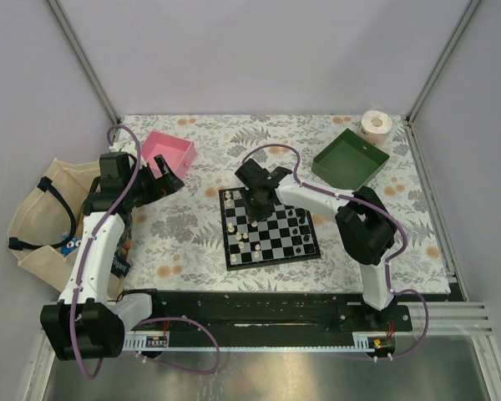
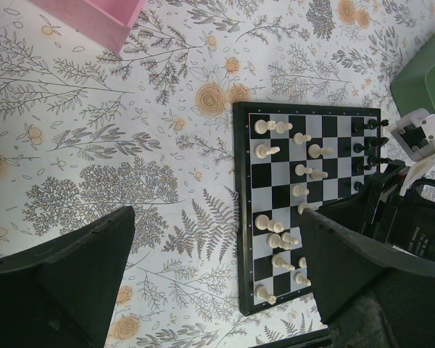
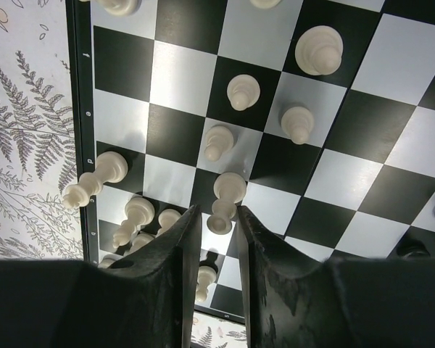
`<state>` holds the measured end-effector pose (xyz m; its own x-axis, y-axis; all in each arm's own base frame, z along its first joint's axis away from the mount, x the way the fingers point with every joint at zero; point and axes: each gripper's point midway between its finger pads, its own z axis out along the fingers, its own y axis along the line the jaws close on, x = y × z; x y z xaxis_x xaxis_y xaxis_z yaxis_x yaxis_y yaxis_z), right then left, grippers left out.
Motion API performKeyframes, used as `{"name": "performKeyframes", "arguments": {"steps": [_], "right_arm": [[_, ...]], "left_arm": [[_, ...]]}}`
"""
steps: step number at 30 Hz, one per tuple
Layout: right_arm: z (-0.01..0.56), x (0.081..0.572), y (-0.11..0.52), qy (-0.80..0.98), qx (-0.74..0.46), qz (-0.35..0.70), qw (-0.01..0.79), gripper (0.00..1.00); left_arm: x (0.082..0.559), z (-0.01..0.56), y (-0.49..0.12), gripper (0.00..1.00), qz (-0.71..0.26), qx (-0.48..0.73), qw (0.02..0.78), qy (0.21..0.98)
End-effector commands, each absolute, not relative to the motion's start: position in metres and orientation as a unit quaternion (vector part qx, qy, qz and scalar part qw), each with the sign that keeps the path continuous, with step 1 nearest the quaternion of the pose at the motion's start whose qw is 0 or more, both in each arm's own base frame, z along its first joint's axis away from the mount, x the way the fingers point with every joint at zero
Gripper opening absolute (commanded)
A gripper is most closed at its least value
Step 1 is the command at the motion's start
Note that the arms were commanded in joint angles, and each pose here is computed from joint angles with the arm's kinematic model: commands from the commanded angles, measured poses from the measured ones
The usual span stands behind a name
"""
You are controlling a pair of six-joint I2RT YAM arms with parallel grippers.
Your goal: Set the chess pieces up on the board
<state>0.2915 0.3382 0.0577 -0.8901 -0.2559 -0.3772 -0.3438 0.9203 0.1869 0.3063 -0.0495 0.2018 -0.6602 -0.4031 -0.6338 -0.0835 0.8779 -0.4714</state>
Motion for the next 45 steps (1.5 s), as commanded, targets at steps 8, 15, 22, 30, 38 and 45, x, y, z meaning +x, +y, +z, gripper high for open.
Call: {"name": "performKeyframes", "arguments": {"steps": [8,15,22,30,38,45], "right_arm": [[0.067,0.303,0.343,0.959,-0.162,0.119,0.199,0.33],[0.079,0.306,0.345,0.955,-0.168,0.125,0.212,0.13],[0.108,0.296,0.348,0.947,-0.170,0.153,0.227,0.09],[0.130,0.291,0.369,0.935,-0.195,0.168,0.245,0.09],[0.116,0.305,0.387,0.936,-0.203,0.160,0.237,0.09],[0.108,0.310,0.400,0.937,-0.212,0.159,0.228,0.09]], "left_arm": [[0.312,0.213,-0.051,0.99,-0.214,-0.125,0.409,0.878],[0.311,0.214,-0.051,0.99,-0.213,-0.124,0.411,0.878],[0.311,0.215,-0.051,0.99,-0.212,-0.124,0.412,0.878],[0.311,0.215,-0.051,0.99,-0.214,-0.123,0.411,0.878],[0.311,0.216,-0.050,0.99,-0.212,-0.124,0.413,0.877],[0.311,0.216,-0.051,0.99,-0.213,-0.123,0.413,0.877]]}}
